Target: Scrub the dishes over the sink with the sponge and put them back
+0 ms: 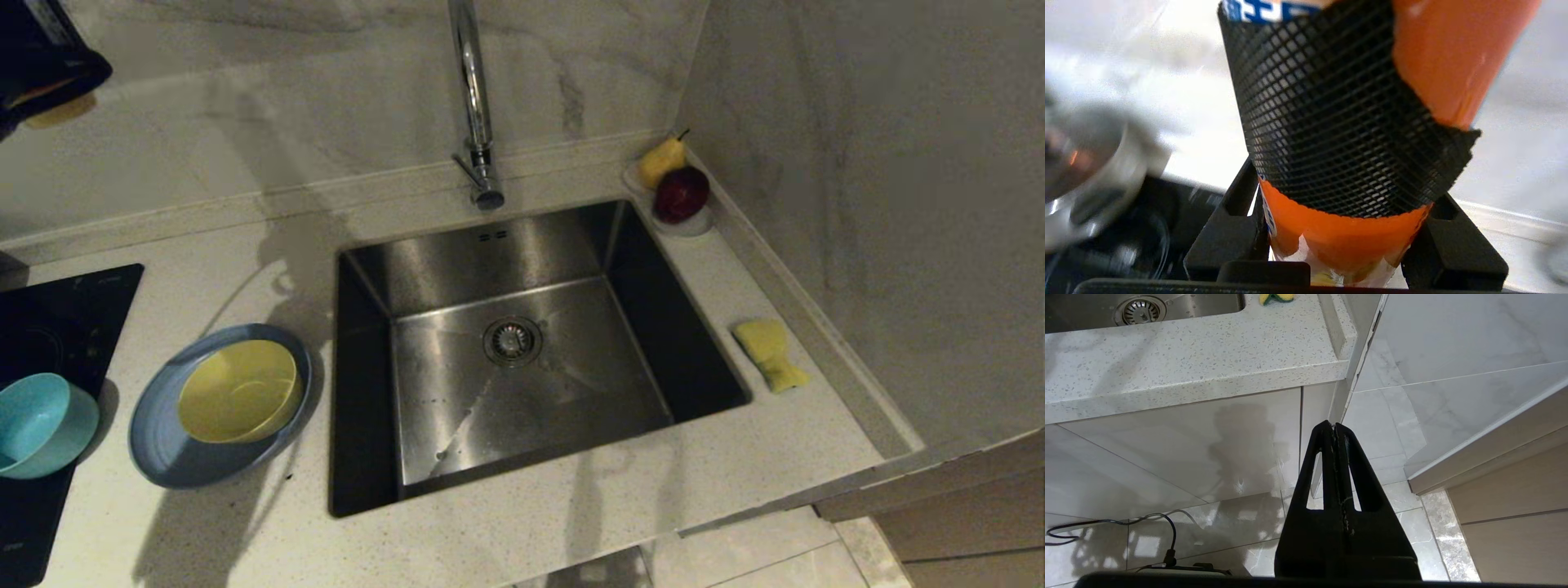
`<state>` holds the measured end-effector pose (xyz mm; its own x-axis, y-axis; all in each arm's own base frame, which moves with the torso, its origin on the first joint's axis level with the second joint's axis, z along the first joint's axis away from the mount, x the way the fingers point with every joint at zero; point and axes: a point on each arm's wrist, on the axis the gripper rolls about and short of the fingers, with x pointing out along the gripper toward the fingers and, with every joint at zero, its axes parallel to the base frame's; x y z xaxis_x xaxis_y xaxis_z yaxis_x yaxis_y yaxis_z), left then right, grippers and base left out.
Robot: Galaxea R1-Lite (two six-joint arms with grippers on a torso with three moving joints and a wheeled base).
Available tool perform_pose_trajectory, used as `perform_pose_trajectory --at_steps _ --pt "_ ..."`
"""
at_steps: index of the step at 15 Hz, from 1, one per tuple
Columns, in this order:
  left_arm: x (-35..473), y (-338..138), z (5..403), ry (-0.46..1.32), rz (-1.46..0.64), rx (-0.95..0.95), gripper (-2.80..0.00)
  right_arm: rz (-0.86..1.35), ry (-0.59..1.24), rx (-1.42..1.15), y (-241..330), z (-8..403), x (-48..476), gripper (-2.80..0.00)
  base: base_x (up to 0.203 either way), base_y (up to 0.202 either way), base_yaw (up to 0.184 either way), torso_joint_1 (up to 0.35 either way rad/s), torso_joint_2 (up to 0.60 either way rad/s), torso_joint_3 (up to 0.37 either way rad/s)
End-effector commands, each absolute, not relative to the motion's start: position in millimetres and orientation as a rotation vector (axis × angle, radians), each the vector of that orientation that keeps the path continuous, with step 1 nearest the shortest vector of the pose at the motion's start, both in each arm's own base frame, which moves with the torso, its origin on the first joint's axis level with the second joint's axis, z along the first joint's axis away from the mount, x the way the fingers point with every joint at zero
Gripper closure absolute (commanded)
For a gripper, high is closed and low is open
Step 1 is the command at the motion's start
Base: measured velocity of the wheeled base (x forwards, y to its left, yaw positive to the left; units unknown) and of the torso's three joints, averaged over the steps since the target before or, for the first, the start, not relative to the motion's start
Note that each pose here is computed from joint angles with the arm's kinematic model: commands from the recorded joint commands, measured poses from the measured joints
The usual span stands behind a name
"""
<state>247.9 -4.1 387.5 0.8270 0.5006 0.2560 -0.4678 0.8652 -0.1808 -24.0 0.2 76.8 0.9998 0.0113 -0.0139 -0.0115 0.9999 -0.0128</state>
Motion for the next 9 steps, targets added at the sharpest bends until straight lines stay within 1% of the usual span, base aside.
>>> perform_pose_trajectory --at_steps 1,4,9 --pt "286.2 18.5 354.5 -0.238 0.606 -0.115 0.0 0.012 0.012 -0.014 0.2 76.7 -24.1 0.0 0.0 0.0 0.0 0.0 0.0 0.0" --pt "319.8 34.6 326.1 -0.284 0.663 -0.111 0.0 0.012 0.012 -0.014 0.2 76.7 -24.1 0.0 0.0 0.0 0.0 0.0 0.0 0.0" --pt "372.2 50.6 268.5 -0.272 0.747 -0.093 0.0 0.012 0.012 -0.014 0.2 76.7 -24.1 0.0 0.0 0.0 0.0 0.0 0.0 0.0"
